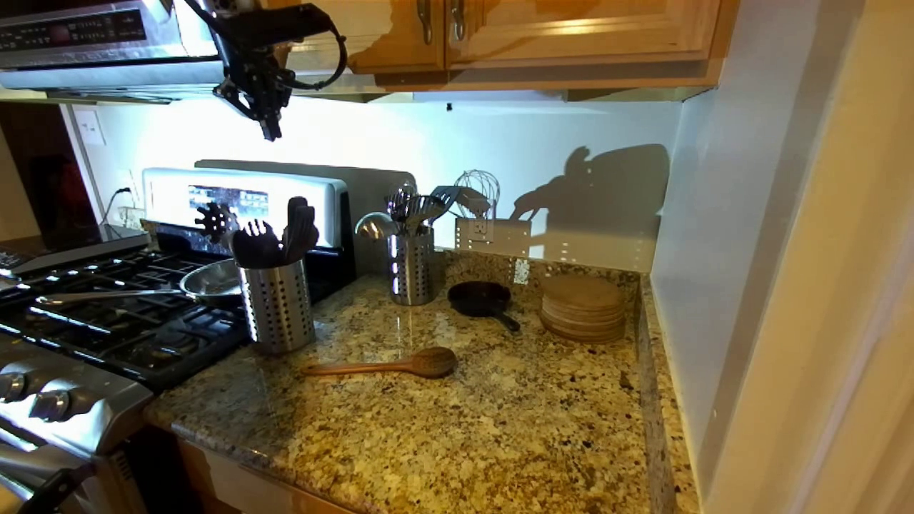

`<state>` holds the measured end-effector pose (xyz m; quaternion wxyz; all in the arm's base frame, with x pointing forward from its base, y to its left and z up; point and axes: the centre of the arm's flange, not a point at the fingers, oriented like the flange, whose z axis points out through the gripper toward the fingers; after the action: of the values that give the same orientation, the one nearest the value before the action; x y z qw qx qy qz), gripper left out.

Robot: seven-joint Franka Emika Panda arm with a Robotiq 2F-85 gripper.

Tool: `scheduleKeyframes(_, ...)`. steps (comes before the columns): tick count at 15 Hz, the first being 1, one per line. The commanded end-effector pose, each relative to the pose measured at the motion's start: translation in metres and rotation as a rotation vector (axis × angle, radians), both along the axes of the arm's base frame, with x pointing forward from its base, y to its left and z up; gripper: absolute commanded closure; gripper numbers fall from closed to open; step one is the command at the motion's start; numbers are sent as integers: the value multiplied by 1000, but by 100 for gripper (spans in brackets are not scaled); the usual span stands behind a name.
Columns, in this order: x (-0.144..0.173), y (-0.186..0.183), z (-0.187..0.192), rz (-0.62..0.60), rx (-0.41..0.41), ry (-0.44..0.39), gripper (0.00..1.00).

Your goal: Place the wooden spatula in the cutlery holder at the front of the countertop

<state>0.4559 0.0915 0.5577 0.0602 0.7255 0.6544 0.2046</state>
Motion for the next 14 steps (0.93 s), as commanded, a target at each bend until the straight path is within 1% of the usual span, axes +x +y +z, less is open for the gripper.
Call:
scheduleKeyframes(1, 3, 7, -18, 12, 14, -32, 95)
scheduleKeyframes(3, -2, 7, -15, 11, 7, -58, 95)
scheduleKeyframes(4, -6, 5, -12, 3, 3, -58, 97)
scheduleKeyframes(5, -11, 2, -8, -3, 0, -36, 70)
scheduleKeyframes(6, -16, -1, -6, -14, -8, -26, 68)
scheduleKeyframes(8, -26, -8, -5, -33, -19, 23, 58)
scheduleKeyframes(11, -43, -26, -11, -95, -31, 118, 38)
scheduleKeyframes(14, -56, -48, -25, -196, -45, 204, 19)
